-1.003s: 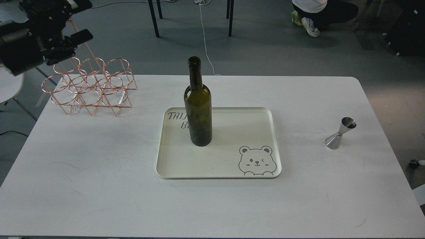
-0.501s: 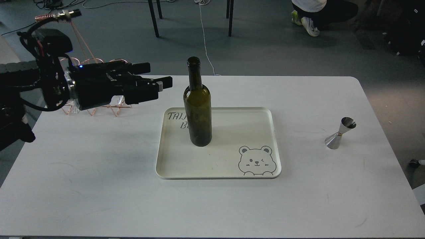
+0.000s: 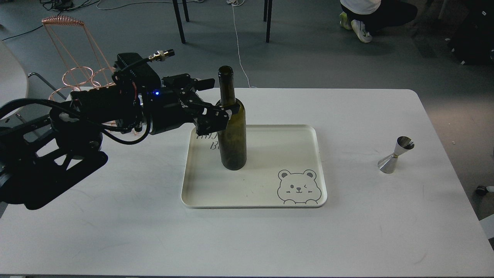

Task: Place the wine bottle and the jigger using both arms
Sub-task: 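Reach the left gripper to the green wine bottle neck and grasp it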

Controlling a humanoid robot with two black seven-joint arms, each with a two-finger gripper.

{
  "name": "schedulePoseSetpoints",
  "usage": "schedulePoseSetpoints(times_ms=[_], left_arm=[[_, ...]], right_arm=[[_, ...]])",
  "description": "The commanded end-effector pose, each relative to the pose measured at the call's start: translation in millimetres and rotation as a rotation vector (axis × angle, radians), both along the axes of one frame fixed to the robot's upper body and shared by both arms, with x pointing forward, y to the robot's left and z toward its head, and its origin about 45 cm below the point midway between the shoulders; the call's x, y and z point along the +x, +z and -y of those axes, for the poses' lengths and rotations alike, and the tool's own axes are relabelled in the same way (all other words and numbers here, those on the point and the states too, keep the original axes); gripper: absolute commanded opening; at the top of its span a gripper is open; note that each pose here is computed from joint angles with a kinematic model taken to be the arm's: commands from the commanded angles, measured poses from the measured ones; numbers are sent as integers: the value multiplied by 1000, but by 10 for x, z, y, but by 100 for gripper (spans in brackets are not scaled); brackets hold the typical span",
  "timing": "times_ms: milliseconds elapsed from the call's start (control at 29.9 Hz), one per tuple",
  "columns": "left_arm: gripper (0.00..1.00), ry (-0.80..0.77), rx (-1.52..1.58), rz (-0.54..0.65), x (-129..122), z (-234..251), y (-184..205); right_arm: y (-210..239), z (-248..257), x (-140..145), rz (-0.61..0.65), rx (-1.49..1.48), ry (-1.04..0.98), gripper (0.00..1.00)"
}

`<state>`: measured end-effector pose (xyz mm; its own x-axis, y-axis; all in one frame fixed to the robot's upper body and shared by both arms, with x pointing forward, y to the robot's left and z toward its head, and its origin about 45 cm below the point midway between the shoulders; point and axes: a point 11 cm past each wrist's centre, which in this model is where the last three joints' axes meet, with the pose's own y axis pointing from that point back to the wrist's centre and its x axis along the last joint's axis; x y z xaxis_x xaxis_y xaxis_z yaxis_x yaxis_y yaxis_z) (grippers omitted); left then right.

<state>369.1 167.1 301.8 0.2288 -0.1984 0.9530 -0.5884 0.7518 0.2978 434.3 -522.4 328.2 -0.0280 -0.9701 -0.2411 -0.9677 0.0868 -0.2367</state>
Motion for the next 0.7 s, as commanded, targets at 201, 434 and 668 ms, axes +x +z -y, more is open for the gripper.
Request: schedulePoseSetpoints(times_ms=[201, 434, 668], left_arm=[[32, 36, -17, 22, 66, 4, 52], [15, 50, -21, 34, 85, -57, 107], [10, 89, -132, 28, 122, -252, 473]], right_arm=[[-11, -1, -2, -3, -1, 0, 97], [-29, 0, -6, -7, -1, -2, 97], [-19, -6, 1, -6, -3, -1, 97]])
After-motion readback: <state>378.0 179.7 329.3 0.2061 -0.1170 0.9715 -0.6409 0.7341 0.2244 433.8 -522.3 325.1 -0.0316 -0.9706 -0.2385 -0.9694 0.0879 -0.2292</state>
